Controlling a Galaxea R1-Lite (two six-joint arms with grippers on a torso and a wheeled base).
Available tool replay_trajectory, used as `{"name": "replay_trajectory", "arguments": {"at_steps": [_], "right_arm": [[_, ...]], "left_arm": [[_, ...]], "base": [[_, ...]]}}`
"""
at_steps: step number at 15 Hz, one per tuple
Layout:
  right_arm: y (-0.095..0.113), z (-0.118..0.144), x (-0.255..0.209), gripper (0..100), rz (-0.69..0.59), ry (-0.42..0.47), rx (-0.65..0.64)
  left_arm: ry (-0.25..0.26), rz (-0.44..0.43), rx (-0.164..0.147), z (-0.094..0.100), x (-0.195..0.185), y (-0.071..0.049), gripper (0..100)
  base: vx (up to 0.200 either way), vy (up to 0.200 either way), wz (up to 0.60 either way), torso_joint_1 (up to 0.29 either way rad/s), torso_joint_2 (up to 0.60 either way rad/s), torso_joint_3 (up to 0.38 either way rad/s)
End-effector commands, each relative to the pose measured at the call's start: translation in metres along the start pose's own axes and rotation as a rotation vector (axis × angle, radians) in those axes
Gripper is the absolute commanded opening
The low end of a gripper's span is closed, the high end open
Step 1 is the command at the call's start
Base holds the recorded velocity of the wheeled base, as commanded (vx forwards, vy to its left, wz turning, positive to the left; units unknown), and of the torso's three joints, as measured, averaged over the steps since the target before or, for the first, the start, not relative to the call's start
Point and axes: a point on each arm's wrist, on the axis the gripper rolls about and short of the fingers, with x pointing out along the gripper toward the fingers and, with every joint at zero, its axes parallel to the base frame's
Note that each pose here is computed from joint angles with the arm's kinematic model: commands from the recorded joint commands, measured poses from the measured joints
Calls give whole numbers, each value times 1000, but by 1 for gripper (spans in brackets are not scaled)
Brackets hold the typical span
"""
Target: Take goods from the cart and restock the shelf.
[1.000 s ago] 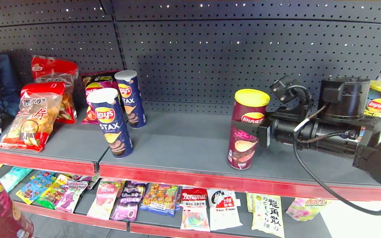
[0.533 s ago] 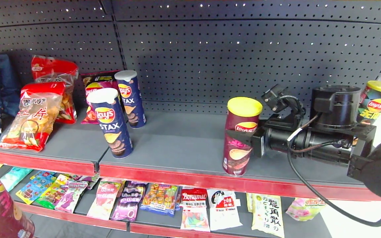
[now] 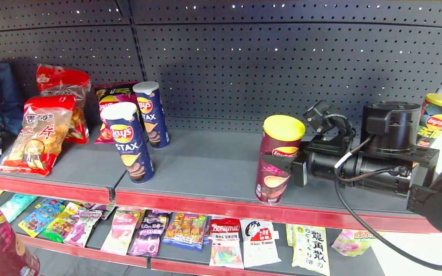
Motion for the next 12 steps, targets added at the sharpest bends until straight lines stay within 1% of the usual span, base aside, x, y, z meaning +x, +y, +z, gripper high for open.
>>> {"name": "replay_trajectory", "arguments": {"at_steps": [1, 4, 7, 8, 12], "right_arm": [[0, -1, 0, 0, 3, 4, 1], [-1, 0, 4, 0, -4, -25, -6], [0, -3, 4, 0, -5, -19, -5], [0, -4, 4, 100, -5, -16, -4], [0, -2, 2, 100, -4, -22, -4]], "left_arm": [[0, 1, 0, 0, 0, 0, 0], [-3, 3, 1, 0, -1, 0, 0], [-2, 1, 1, 0, 0, 0, 0], [-2, 1, 1, 0, 0, 0, 0], [-2, 1, 1, -1, -1, 0, 0]], "base": [[0, 0, 0, 0, 0, 0], [0, 0, 0, 0, 0, 0], [0, 0, 0, 0, 0, 0], [0, 0, 0, 0, 0, 0], [0, 0, 0, 0, 0, 0]]}}
